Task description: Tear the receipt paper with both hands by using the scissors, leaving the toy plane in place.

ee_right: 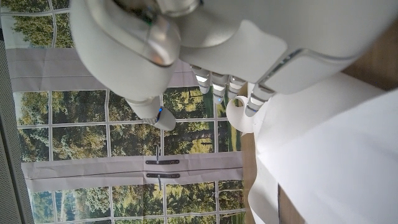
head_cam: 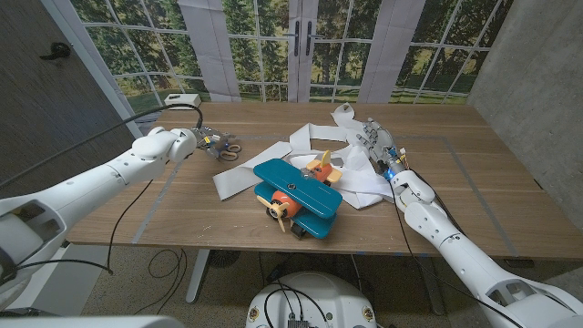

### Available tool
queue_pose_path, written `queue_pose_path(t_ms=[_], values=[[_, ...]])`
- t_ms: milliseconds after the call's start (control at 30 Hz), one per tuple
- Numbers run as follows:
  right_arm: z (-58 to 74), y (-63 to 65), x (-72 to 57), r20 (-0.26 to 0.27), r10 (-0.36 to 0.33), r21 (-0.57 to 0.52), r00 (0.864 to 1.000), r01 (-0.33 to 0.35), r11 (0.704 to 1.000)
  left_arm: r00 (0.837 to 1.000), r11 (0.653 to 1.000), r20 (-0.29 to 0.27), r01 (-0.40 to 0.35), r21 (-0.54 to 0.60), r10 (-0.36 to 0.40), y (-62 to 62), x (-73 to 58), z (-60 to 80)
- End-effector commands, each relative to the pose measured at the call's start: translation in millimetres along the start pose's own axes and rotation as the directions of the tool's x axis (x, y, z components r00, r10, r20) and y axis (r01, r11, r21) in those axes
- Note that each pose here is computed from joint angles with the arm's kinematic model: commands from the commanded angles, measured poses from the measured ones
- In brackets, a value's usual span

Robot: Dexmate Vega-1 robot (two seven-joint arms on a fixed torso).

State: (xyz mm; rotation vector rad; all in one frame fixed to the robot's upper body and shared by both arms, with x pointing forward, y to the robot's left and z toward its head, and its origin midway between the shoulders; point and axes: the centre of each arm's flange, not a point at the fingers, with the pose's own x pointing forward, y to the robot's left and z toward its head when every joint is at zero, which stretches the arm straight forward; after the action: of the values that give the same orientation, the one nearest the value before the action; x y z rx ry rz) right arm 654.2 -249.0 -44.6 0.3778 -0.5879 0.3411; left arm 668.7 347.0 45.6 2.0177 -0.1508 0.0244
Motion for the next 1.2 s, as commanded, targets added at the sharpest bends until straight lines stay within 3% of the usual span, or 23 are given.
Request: queue_pose_path(t_ms=[33,333,1200], values=[[2.3,-0.1,2.4,-0.003,0.008,-0.003,1.000,-0.008,1.000,1.000,1.000,-0.014,-0.003,0.026,0.004,-2.6,0.1,0.7],[-0.1,-1.6,2.3,-0.007,0.004,0.002,1.000,-0.004,1.000,1.000,0.999,-0.025,0.004,0.041,-0.003,-6.5,-0.9,0.7],[-3.8,-2.8,1.7,-0.008,0.002,0.019,1.000,-0.002,1.000,0.996,0.995,-0.028,-0.079,0.066,0.081,-23.5,-1.8,1.0]])
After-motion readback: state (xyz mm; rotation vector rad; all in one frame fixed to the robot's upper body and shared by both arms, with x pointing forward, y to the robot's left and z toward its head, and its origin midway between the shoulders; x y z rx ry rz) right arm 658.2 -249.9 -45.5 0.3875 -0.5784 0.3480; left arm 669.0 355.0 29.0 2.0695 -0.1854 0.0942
